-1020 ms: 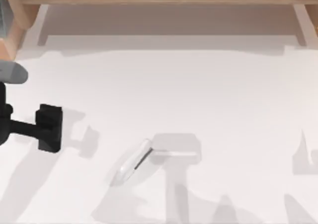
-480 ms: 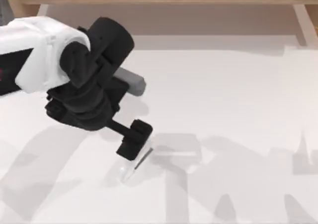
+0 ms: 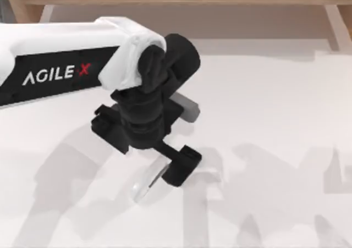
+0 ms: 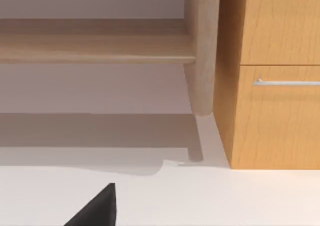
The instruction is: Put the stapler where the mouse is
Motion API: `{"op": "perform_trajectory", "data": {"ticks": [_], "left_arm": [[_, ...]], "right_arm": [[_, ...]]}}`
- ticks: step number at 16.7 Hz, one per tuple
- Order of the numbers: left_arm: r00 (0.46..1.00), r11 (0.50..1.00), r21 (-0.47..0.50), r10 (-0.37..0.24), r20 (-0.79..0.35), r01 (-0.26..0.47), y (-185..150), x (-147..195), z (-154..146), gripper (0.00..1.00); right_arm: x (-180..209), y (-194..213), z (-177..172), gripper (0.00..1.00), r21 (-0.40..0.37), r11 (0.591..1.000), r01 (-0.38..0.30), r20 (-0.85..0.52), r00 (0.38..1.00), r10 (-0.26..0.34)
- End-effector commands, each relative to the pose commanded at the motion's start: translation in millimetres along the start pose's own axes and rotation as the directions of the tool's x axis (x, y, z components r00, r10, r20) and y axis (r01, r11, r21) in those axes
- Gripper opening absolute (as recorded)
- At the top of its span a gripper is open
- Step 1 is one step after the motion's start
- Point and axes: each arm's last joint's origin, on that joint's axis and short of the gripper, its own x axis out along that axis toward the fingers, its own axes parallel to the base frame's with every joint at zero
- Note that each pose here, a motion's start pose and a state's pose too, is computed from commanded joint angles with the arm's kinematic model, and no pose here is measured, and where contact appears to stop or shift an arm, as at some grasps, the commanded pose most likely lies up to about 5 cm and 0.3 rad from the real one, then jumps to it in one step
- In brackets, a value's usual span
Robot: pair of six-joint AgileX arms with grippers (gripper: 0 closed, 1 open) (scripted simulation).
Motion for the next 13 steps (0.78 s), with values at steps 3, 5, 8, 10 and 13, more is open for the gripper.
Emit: {"op": "perform_trajectory", "data": {"ticks": [3,5,8,10,13], "left_arm": [[1.0,1.0,0.0,0.0,0.0,0.0,0.0,0.0,0.0,1.0],[1.0,1.0,-0.004,0.0,0.002,0.0,1.6,0.9,-0.4,1.0],[1.0,1.0,0.001,0.0,-0.001,0.0,0.4,18.4,0.5,1.0],[1.0,1.0,0.0,0.0,0.003,0.0,0.3,33.6,1.0,1.0],[1.0,1.0,0.0,0.0,0.0,0.0,0.0,49.7,0.0,1.0]], "right_arm": [[0.0,0.0,0.0,1.0,0.0,1.0,0.0,0.0,1.0,0.0],[0.0,0.0,0.0,1.0,0.0,1.0,0.0,0.0,1.0,0.0],[0.0,0.0,0.0,1.0,0.0,1.0,0.0,0.0,1.0,0.0],[0.0,0.0,0.0,1.0,0.0,1.0,0.0,0.0,1.0,0.0],[0.0,0.0,0.0,1.0,0.0,1.0,0.0,0.0,1.0,0.0]]}}
